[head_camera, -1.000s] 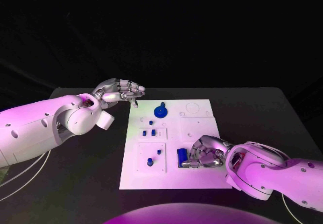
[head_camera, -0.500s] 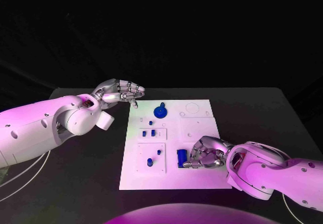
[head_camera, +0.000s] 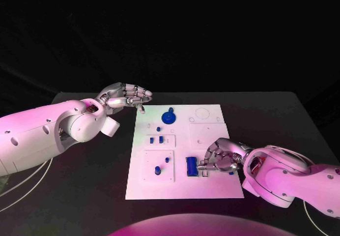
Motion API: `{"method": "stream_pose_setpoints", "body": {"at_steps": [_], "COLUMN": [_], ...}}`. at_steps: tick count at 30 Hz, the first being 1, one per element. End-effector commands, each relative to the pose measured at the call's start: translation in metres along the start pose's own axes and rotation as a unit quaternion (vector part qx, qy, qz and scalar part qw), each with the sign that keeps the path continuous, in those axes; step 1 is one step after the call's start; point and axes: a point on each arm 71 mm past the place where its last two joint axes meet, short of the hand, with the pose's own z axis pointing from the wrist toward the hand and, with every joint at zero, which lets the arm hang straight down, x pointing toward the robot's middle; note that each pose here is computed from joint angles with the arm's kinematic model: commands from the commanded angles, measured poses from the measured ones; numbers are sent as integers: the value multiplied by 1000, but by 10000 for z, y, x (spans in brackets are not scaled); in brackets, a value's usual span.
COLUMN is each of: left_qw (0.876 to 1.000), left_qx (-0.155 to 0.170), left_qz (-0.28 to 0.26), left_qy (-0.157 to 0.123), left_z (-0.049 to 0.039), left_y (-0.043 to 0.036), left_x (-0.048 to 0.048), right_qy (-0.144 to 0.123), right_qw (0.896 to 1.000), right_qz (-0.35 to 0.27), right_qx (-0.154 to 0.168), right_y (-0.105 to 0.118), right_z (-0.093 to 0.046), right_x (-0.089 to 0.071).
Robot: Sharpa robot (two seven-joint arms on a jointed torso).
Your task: Assemble the parts on the task board
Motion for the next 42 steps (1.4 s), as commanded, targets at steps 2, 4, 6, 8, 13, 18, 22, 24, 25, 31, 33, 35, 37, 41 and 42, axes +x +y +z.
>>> {"method": "stream_pose_setpoints", "body": {"at_steps": [2,4,6,8,13,18,22,24,25,31,33,35,37,41,42], "left_qw": [1000,1000,1000,1000,1000,1000,1000,1000,1000,1000,1000,1000,1000,1000,1000], "left_qx": [10,14,15,17,21,21,20,19,19,18,18,17,16,15,15], "left_qz": [-2,-1,-1,-1,-1,-2,-2,-3,-3,-3,-3,-3,-3,-3,-3], "left_qy": [3,2,1,0,-2,-2,-2,-2,-1,0,0,0,0,0,1], "left_z": [8,11,12,16,27,34,37,39,40,44,42,39,37,37,37], "left_y": [-19,-23,-25,-27,-26,-16,-7,-4,-3,0,1,3,4,5,5], "left_x": [16,17,18,20,27,33,36,40,43,49,48,46,43,44,44], "right_qy": [-38,-54,-61,-70,-80,-79,-71,-67,-65,-62,-60,-58,-56,-50,-49], "right_qw": [999,998,997,997,996,996,995,994,993,992,992,992,992,992,992], "right_qz": [32,45,47,45,22,-14,-40,-52,-58,-75,-77,-78,-78,-78,-78], "right_qx": [-8,-2,2,9,26,46,63,72,75,82,82,82,83,86,87], "right_y": [-12,-68,-107,-174,-349,-508,-609,-654,-675,-710,-703,-697,-696,-699,-704], "right_z": [-40,-76,-97,-129,-199,-271,-323,-348,-358,-371,-367,-360,-353,-337,-331], "right_x": [-194,-351,-424,-512,-639,-602,-498,-437,-411,-296,-270,-253,-239,-216,-211]}}
